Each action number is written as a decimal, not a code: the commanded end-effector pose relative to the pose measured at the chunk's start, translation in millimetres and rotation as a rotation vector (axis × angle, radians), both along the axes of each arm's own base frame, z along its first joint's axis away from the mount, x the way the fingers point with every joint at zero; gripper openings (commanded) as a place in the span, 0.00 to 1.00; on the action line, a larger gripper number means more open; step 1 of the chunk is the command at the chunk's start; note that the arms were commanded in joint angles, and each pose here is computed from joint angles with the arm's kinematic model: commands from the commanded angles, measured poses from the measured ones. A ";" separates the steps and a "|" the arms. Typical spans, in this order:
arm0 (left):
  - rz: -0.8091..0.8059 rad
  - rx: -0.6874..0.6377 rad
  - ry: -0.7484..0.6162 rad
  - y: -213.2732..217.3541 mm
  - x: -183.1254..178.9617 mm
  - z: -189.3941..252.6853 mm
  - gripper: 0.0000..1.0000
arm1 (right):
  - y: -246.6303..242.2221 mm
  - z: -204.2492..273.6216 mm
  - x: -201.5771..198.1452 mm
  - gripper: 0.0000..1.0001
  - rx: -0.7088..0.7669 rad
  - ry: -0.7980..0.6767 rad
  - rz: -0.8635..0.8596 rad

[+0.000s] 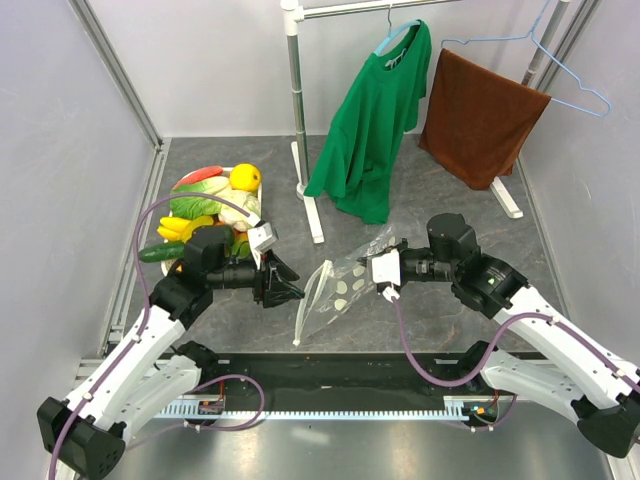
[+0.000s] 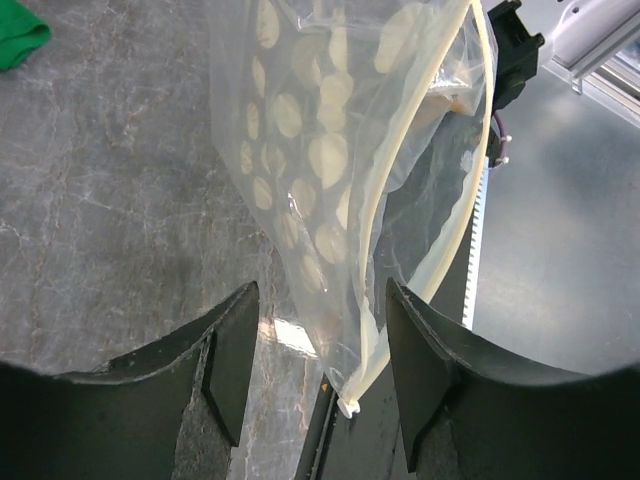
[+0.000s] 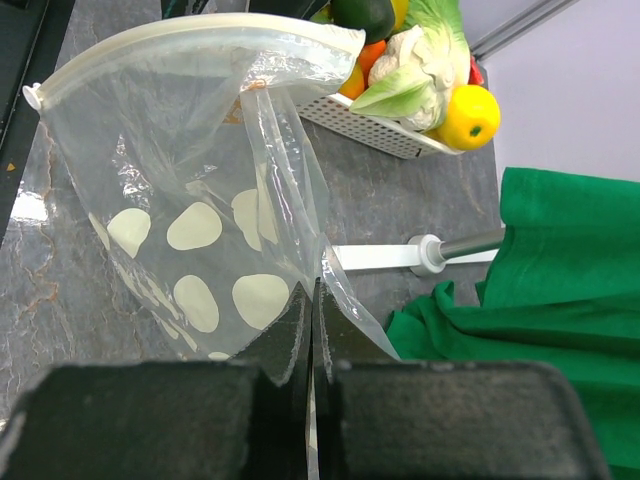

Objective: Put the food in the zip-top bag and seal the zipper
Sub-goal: Open the zipper of the food storage bag.

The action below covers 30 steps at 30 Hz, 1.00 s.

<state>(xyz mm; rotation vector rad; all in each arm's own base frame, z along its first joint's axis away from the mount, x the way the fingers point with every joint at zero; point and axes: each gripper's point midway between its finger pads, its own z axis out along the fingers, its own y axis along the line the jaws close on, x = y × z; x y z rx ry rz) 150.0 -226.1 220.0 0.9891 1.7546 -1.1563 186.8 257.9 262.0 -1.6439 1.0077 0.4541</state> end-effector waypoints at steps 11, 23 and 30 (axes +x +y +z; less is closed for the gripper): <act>0.025 -0.037 0.043 -7.1 -0.5 -12.7 0.58 | 7.8 30.2 5.8 0.00 0.080 0.010 -0.028; 0.015 0.036 0.088 -9.4 -1.5 -39.8 0.24 | 13.1 34.4 20.4 0.00 0.121 0.099 -0.117; 0.068 -0.082 0.325 -32.0 10.8 -10.2 0.02 | -7.1 16.6 68.8 0.98 0.281 0.523 -0.612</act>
